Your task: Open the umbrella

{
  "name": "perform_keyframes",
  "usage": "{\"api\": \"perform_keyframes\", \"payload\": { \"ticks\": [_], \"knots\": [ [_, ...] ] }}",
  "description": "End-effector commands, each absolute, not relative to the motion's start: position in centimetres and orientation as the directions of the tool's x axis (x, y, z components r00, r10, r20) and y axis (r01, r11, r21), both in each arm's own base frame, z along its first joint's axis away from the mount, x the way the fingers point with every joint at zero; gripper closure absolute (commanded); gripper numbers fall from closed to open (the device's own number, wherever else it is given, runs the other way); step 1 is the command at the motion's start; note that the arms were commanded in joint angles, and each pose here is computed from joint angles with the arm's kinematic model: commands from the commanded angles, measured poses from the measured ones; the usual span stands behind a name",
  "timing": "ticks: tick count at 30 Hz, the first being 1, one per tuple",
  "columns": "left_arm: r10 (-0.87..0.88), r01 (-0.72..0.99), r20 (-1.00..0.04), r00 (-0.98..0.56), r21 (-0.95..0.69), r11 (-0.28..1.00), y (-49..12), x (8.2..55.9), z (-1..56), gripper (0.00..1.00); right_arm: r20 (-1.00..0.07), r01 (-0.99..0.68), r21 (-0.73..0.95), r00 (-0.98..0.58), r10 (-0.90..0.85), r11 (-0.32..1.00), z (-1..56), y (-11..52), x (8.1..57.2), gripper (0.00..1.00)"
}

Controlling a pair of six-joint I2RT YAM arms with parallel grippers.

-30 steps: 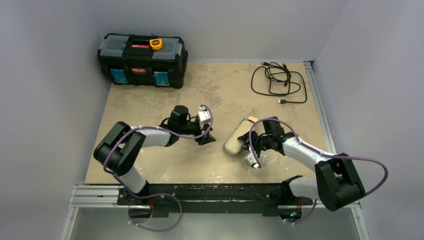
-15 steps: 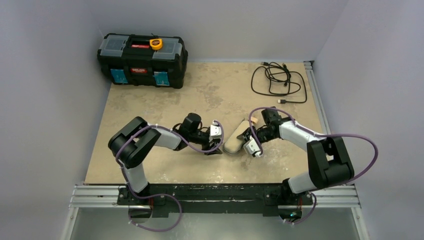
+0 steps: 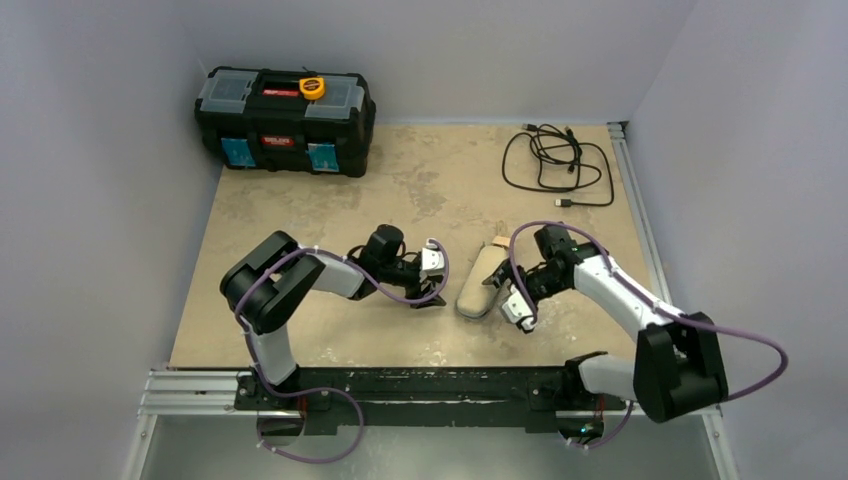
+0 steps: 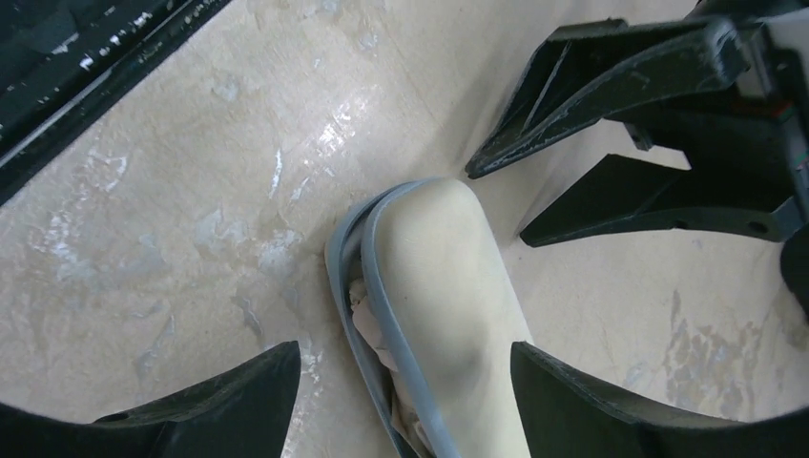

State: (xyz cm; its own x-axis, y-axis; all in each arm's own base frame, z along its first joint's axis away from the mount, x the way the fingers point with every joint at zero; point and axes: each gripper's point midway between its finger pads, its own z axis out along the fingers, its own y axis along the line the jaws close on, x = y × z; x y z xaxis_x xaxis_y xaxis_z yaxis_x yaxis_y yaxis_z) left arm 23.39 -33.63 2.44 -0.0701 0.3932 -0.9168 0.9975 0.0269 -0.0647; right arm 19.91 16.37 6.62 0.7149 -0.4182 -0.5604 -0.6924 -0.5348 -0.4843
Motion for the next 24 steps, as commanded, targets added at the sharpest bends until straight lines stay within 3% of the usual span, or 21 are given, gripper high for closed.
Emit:
{"api": "perform_keyframes", "payload": {
  "ticks": [1, 5, 8, 14, 18, 24],
  "knots": [
    [0.326, 1.000, -0.945, 0.008, 0.014, 0.015, -34.7, 24.4, 5.4, 0.42, -0.465, -0.560, -0.602, 0.825, -0.320, -0.569, 10.6, 16.7, 19.1, 0.21],
    [0.320, 1.000, -0.947, 0.029, 0.027, -0.011, -35.1, 24.1, 5.5, 0.43, -0.530, -0.732, -0.567, 0.675, -0.513, -0.378, 12.8, 16.0, 20.8, 0.23],
    [0.319, 0.999, -0.947, 0.038, 0.029, -0.033, -35.5, 23.5, 5.4, 0.45, -0.628, -0.863, -0.488, 0.450, -0.635, -0.129, 14.9, 15.5, 23.0, 0.31],
    [0.305, 0.998, -0.951, 0.056, 0.046, -0.041, -36.7, 22.8, 5.4, 0.47, -0.780, -0.885, -0.147, -0.171, -0.602, 0.441, 18.6, 15.3, 28.7, 0.44],
    [0.300, 0.997, -0.952, 0.066, 0.054, -0.051, -37.2, 22.2, 5.6, 0.51, -0.665, -0.728, 0.116, -0.563, -0.492, 0.676, 15.9, 14.6, 29.5, 0.42],
    [0.301, 0.997, -0.950, 0.077, 0.065, -0.048, -37.7, 21.5, 5.5, 0.57, -0.541, -0.602, 0.257, -0.738, -0.404, 0.756, 13.6, 14.6, 28.2, 0.35]
  ]
}}
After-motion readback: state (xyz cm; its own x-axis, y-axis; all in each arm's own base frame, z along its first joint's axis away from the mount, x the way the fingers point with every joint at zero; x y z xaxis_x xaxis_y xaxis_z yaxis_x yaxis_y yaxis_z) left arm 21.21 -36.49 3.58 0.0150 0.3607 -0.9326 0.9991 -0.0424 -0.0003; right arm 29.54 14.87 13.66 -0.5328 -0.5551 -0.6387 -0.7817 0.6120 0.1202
